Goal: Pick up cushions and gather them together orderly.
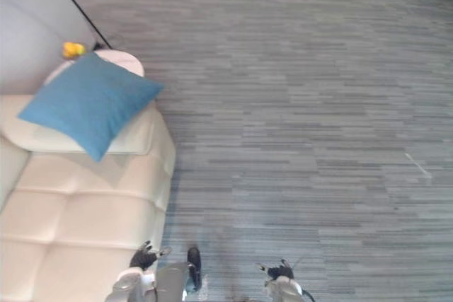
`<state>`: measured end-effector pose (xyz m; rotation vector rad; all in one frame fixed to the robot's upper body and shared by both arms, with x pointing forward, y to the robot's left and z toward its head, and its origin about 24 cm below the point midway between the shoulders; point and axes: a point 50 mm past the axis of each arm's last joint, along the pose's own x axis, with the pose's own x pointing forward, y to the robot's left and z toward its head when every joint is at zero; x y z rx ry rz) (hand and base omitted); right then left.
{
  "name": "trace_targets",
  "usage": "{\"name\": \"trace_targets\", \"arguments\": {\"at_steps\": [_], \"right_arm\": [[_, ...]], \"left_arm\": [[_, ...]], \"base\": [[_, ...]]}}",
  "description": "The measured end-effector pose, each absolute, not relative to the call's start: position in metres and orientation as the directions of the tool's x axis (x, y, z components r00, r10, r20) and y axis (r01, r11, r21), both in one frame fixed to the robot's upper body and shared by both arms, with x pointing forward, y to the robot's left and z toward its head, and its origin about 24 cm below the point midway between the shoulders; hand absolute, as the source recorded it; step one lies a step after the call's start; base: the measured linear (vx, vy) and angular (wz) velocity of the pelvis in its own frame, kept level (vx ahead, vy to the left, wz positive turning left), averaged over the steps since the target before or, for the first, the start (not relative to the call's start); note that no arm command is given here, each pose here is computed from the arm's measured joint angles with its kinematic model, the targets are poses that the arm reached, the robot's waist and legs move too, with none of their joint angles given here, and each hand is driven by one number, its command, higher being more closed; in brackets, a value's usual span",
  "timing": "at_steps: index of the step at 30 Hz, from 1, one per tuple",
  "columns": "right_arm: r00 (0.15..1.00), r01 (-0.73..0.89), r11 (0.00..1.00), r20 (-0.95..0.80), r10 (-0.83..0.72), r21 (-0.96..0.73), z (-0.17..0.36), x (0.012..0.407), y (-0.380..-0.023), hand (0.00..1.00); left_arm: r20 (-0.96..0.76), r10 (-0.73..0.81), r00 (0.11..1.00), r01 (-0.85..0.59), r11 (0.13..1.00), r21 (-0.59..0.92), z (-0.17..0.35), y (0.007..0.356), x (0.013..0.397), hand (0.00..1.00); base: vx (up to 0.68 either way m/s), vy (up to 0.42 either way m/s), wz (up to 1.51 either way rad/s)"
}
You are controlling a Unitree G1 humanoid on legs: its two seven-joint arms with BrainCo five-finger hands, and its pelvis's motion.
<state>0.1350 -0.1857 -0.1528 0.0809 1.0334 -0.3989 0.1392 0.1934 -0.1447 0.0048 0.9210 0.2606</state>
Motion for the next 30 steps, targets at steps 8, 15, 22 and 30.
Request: {"name": "trace_targets", "arguments": {"at_steps": [8,15,22,30], "right_arm": [[0.439,0.322,0.937,-0.855,-0.274,-0.135,-0.155,0.127,-0.191,0.00],[0.450,0.336,0.928,-0.838,-0.309,-0.162,-0.152,0.124,-0.205,0.00],[0.439,0.333,0.926,-0.840,-0.320,-0.179,-0.153,0.121,-0.210,0.00],[0.432,0.356,0.924,-0.853,-0.293,-0.137,-0.155,0.120,-0.196,0.00]], "left_arm": [[-0.828,0.216,0.517,-0.187,0.973,0.137,-0.152,0.196,0.125,0.00],[-0.844,0.209,0.494,-0.215,0.970,0.114,-0.155,0.188,0.121,0.00],[-0.832,0.197,0.519,-0.246,0.966,0.075,-0.153,0.177,0.124,0.00],[-0.810,0.219,0.544,-0.239,0.966,0.100,-0.149,0.186,0.131,0.00]], "base": [[0.41,0.040,0.11],[0.32,-0.258,0.66],[0.30,-0.255,0.73],[0.26,0.033,0.51]]}}
